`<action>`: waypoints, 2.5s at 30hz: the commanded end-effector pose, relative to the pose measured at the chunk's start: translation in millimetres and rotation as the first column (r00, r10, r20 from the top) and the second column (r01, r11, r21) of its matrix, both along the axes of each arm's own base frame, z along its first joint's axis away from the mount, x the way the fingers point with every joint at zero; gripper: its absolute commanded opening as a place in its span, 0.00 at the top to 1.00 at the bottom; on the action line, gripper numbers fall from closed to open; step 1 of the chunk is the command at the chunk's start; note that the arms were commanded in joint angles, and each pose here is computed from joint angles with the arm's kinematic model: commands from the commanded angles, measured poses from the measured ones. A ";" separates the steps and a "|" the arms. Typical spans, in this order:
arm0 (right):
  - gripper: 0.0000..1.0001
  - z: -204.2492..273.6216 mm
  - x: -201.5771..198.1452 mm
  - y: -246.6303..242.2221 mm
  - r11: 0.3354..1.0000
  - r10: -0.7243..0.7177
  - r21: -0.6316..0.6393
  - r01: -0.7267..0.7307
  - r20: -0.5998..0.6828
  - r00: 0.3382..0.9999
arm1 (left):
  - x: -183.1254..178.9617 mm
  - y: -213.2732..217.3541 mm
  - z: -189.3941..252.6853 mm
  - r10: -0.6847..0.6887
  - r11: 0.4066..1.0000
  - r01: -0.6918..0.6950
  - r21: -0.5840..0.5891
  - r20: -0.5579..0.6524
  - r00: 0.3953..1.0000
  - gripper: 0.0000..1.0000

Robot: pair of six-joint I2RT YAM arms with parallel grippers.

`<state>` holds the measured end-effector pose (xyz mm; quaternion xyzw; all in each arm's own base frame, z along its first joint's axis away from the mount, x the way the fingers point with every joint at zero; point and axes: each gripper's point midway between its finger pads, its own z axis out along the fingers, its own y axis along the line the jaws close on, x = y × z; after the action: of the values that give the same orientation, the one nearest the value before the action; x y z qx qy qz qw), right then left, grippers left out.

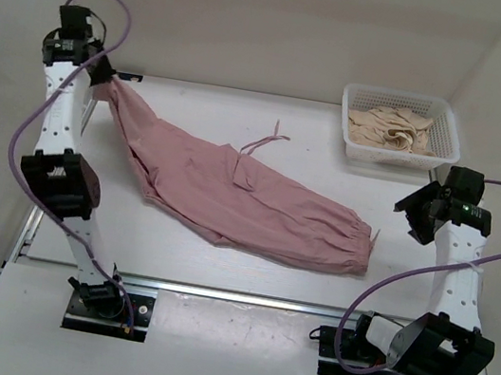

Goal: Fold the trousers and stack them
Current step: Fold the trousers

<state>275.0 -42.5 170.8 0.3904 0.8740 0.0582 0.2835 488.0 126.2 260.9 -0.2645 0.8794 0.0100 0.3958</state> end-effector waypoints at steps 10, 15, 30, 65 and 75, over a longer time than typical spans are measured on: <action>0.31 -2.9 -16.7 8.0 0.999 0.035 0.002 -0.035 0.013 0.999 | -160.2 -201.4 -70.1 -0.445 0.890 0.454 -0.040 -0.292 0.847 0.47; 0.31 -10.0 -20.3 10.2 0.999 0.048 0.010 -0.048 -0.004 0.999 | -178.4 -200.3 -50.8 -0.406 0.888 0.453 0.081 -0.322 0.855 0.00; 0.31 -12.3 -21.4 15.7 0.997 0.064 0.030 -0.064 0.013 0.998 | -89.3 -264.9 -92.2 -0.381 0.881 0.456 0.125 -0.386 0.841 0.28; 0.30 -10.3 -17.4 16.9 0.994 0.105 0.023 -0.106 0.022 0.994 | -86.8 -216.2 -104.9 -0.198 0.857 0.400 0.325 -0.510 0.837 0.90; 0.30 -5.6 -18.4 17.1 0.994 0.105 0.016 -0.106 0.041 0.994 | -90.9 -225.0 -26.5 -0.416 0.852 0.490 0.183 -0.331 0.847 0.90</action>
<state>252.1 -27.0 154.3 0.3585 0.8895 0.0801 0.2719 404.4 -83.4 211.1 -0.0172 0.9556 0.1185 0.2694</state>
